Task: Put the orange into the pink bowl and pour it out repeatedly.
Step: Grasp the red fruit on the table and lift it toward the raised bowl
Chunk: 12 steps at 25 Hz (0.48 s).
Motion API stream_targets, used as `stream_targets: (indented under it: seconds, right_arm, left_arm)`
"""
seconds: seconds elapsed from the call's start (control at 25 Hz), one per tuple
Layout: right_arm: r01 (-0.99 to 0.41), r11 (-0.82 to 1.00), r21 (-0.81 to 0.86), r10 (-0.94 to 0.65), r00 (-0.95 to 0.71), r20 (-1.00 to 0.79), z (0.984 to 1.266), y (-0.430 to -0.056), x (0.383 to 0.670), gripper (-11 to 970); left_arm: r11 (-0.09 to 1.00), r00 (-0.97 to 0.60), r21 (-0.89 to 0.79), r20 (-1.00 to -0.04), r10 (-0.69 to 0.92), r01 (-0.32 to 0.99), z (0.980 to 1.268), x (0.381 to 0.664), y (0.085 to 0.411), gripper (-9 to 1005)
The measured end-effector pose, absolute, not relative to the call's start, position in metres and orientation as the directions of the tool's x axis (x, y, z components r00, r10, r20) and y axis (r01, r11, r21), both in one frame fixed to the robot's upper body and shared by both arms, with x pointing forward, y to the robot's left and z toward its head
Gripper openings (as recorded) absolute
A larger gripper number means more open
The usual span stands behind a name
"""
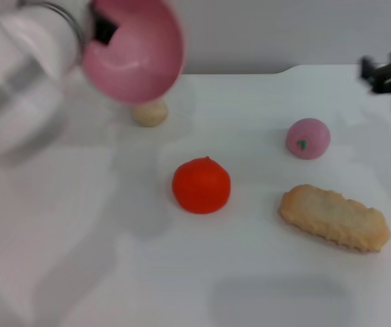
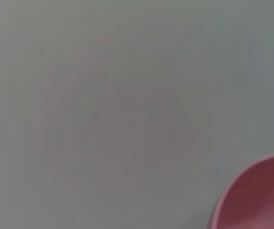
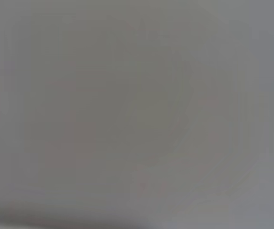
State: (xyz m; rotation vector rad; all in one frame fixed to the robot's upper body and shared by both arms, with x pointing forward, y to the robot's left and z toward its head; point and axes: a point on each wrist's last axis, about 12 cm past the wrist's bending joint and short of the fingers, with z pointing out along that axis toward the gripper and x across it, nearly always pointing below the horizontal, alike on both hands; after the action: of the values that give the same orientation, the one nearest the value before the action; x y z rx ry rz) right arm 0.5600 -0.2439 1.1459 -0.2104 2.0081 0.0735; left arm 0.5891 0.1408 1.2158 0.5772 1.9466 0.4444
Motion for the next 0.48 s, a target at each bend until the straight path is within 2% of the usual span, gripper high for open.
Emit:
stream_targets:
  seconds: [0.08,0.12,0.16,0.36,0.48]
  right_arm:
    - [-0.25,0.968,-0.025,-0.144,-0.471,-0.87,1.142,-0.228,0.566,625]
    - [-0.33,0.944,0.011,-0.17,-0.516,-0.84,1.138,-0.207,0.572,631]
    - [-0.33,0.944,0.011,-0.17,-0.516,-0.84,1.138,-0.207,0.572,637]
    - [-0.49,0.868,0.08,-0.249,-0.57,-0.783,1.123,-0.151,0.579,666]
    - [-0.552,0.827,0.106,-0.295,-0.586,-0.755,1.115,-0.124,0.582,720]
  left_arm:
    - [0.865,-0.503,0.453,-0.709,0.495,0.213,1.215,0.597,0.159,42]
    - [0.898,-0.582,0.388,-0.689,0.432,0.207,1.21,0.599,0.177,42]
    - [0.898,-0.582,0.388,-0.689,0.432,0.207,1.21,0.599,0.177,42]
    - [0.943,-0.681,0.316,-0.669,0.299,0.105,1.206,0.596,0.218,42]
    - [0.956,-0.727,0.288,-0.647,0.23,0.046,1.208,0.595,0.241,42]
